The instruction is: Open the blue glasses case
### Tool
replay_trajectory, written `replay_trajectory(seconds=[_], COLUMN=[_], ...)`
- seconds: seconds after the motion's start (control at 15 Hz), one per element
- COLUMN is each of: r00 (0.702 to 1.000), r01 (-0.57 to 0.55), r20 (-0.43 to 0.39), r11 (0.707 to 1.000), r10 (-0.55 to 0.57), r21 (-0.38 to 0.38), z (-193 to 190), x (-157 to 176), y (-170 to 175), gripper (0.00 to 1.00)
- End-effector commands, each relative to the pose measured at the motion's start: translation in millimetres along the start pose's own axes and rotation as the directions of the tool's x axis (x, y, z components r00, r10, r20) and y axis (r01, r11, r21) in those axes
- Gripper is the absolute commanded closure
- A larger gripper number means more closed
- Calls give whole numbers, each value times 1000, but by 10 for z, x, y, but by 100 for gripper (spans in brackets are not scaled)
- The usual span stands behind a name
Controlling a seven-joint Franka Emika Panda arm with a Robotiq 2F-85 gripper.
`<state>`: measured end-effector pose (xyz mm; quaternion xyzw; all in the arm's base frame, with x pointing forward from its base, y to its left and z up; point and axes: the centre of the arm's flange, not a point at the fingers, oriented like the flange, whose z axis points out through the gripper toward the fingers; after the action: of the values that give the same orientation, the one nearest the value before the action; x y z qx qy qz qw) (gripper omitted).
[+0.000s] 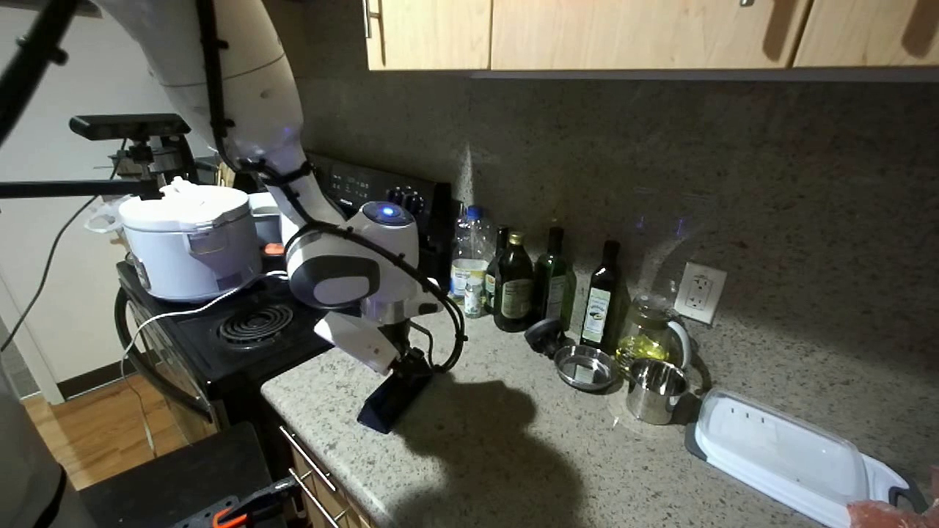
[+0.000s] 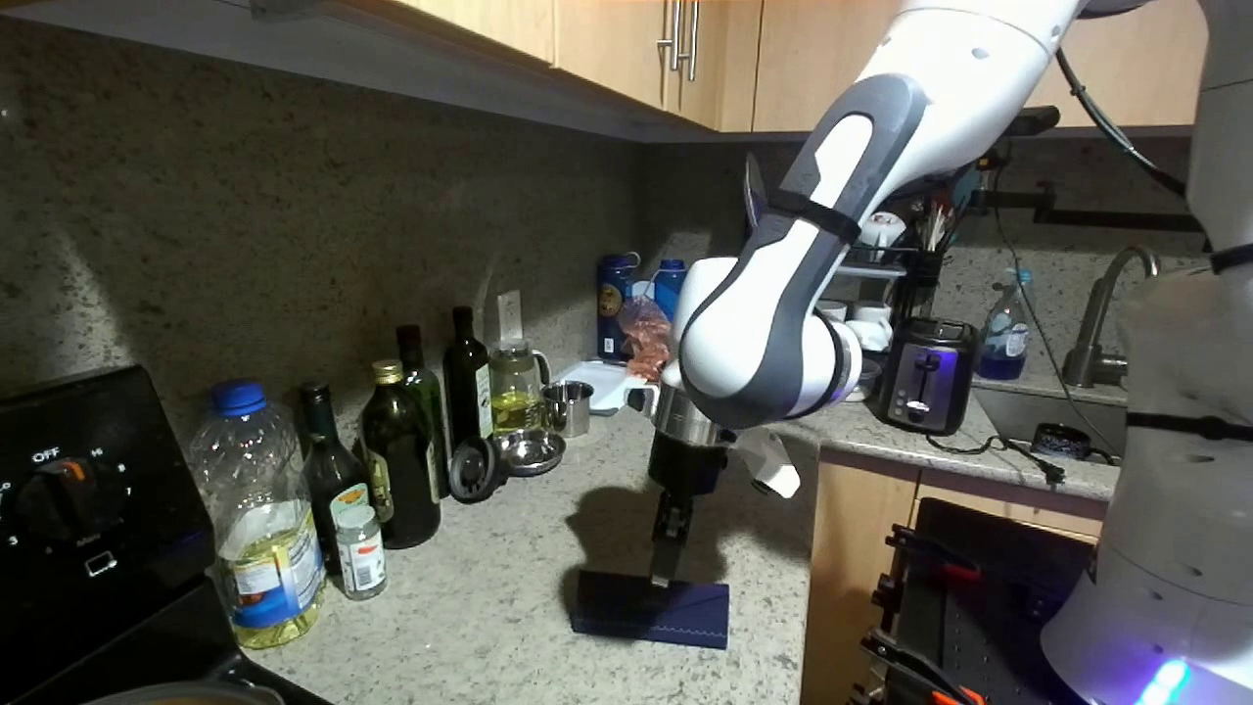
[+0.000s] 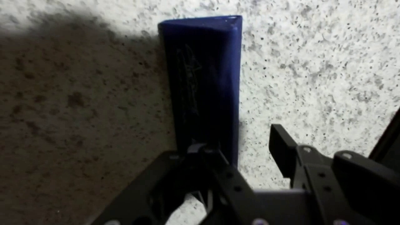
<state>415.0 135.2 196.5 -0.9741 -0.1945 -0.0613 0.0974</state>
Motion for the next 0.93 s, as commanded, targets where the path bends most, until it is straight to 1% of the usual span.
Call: replay_trajectory(seconds=[0.0,0.07,0.13,0.2,0.33,0.4,0.67,0.87], r00=[999,998,998,997,996,996,994,993], r01=[-30,-33,-37,-33,-33,-32,-25,-21], r20=[41,49,55,62,73,79,103,109], r11=[997,996,994,993,990,989,988,991], r10=[33,38,42,41,44,44,41,36], r21=[-70,-86,-100,-116,-138,-145,-154,-132], z=[-67,-65,-58,-53,-47,-37,-37,-47], x=[172,190,210,230,280,308,385,398], y=[-16,-15,-10,-13,-51,-70,-158,-169], gripper=[56,58,63,81,97,100,99,100])
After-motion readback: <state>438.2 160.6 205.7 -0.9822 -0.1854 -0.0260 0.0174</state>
